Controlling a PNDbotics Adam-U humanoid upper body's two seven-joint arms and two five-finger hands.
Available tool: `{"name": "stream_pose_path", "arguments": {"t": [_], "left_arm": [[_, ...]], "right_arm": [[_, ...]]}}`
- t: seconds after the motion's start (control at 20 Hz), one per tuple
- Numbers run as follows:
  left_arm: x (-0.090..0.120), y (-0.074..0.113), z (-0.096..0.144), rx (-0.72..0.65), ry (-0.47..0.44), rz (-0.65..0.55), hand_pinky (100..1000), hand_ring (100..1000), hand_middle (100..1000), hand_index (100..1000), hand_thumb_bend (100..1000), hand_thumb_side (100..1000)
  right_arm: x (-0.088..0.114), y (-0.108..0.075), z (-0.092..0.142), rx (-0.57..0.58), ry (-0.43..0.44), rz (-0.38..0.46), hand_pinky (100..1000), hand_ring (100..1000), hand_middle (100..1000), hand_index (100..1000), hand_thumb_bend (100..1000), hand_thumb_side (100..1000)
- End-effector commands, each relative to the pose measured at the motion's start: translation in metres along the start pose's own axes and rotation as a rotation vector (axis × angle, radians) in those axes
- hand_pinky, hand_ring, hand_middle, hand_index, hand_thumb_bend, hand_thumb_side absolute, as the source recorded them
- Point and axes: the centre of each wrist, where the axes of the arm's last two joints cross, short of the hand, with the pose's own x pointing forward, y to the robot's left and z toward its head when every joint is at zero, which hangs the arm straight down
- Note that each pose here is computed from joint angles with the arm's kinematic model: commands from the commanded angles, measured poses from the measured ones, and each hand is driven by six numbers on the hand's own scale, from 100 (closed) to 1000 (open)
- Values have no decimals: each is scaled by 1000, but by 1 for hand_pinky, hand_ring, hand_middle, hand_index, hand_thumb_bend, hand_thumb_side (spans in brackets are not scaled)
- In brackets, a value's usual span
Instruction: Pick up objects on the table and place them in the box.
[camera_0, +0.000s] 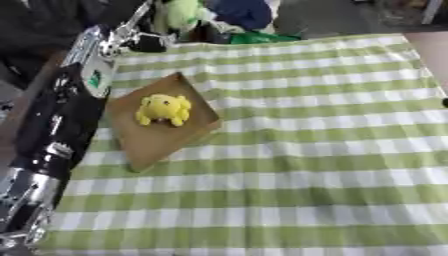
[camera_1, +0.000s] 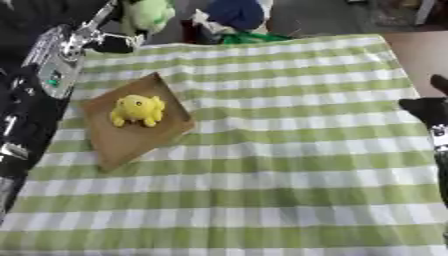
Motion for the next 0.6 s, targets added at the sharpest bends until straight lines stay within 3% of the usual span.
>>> {"name": "stream_pose_path", "arguments": {"t": [0.05,0.6], "left_arm": [[-4,20,12,6,-35,-29,580,432,445,603,100,100],[-19,-27,67,-206,-47,23,622,495,495,657,142,100]], "right_arm": [[4,-6,-2,-7,-13,26,894,781,620,928,100,669],[1,-8,2,-18,5,32,895,781,620,928,100,674]]}}
